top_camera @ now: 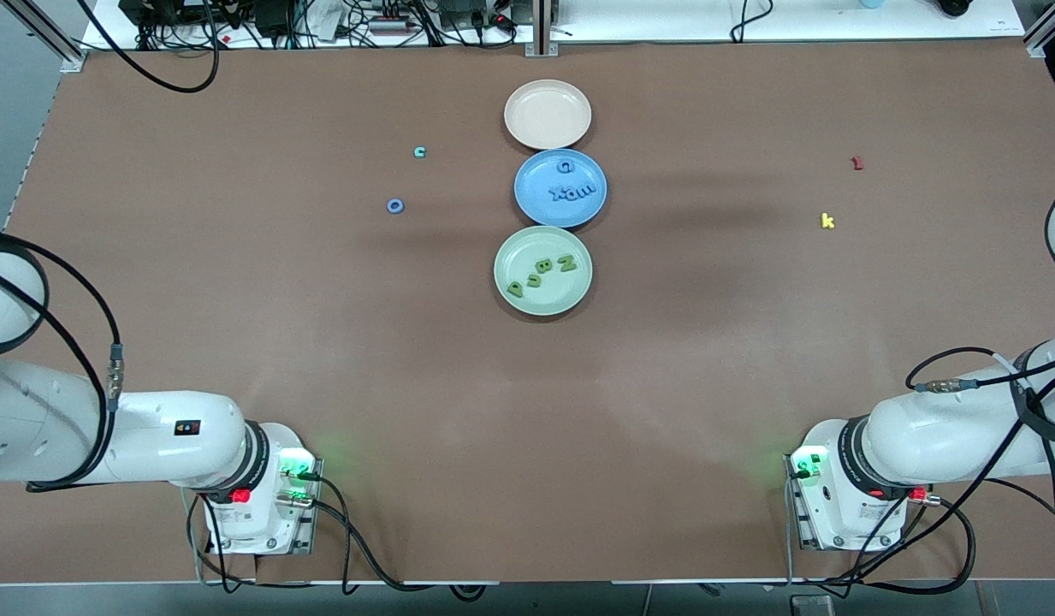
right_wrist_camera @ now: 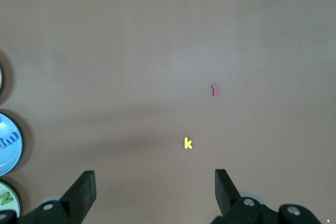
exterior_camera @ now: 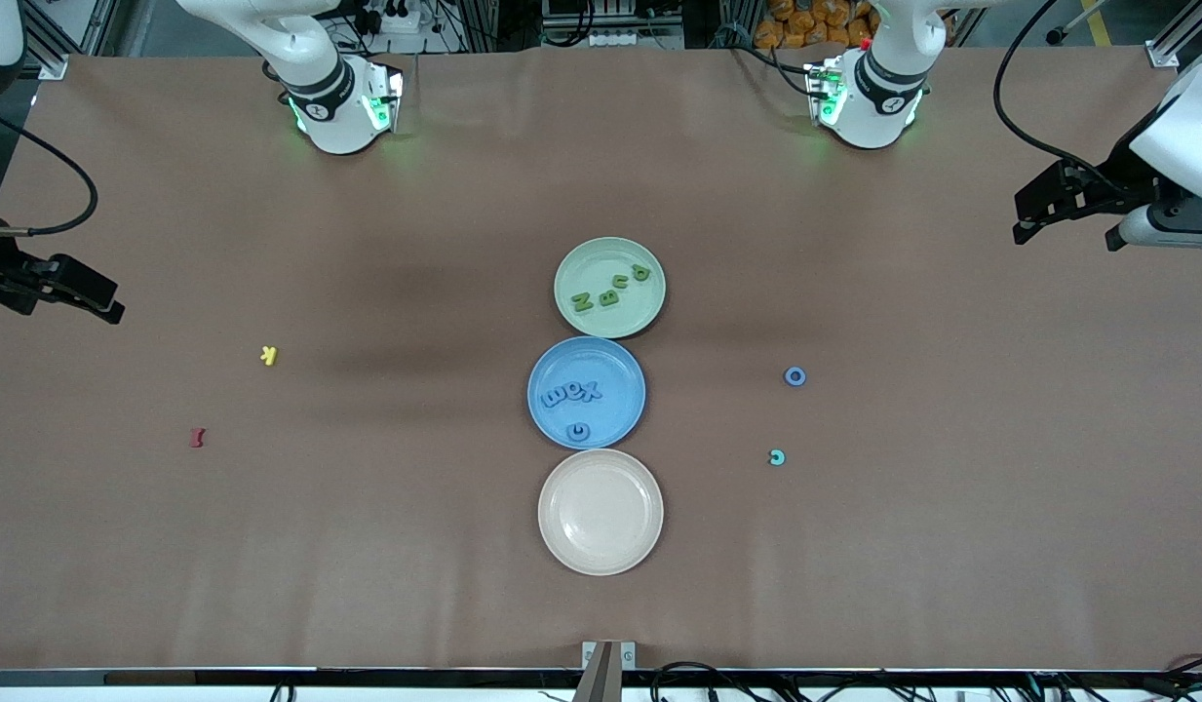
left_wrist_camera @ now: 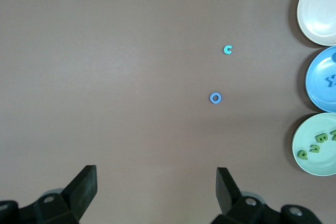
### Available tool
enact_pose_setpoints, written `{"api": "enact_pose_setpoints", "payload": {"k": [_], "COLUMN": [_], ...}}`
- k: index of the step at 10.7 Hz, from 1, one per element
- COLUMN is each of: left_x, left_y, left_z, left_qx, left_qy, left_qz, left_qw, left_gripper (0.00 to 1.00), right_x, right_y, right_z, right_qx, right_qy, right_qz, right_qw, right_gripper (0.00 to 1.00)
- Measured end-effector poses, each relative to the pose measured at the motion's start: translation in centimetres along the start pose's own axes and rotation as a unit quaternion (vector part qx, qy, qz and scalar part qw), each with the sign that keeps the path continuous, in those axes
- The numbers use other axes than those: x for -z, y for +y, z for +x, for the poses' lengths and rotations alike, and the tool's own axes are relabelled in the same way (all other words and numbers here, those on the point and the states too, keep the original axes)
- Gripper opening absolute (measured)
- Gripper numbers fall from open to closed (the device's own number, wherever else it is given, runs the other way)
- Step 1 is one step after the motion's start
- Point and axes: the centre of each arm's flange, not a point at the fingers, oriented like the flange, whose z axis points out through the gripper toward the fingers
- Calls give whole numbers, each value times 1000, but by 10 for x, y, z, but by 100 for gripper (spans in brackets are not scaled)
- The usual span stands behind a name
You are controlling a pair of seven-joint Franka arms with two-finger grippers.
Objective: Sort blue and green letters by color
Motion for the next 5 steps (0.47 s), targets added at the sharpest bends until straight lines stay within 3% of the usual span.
{"api": "enact_pose_setpoints", "payload": {"k": [5], "left_x": [-1], "left_y": [0], "left_z": [-1], "left_qx": [0], "left_qy": [-3], "left_qz": [0], "left_qw": [1000], "left_gripper": [100], "right_x": [0], "right_y": [0], "right_z": [0], "right_qx": [0], "right_qy": [0], "right_qz": [0], "right_qw": [1000], "right_gripper": [100]}}
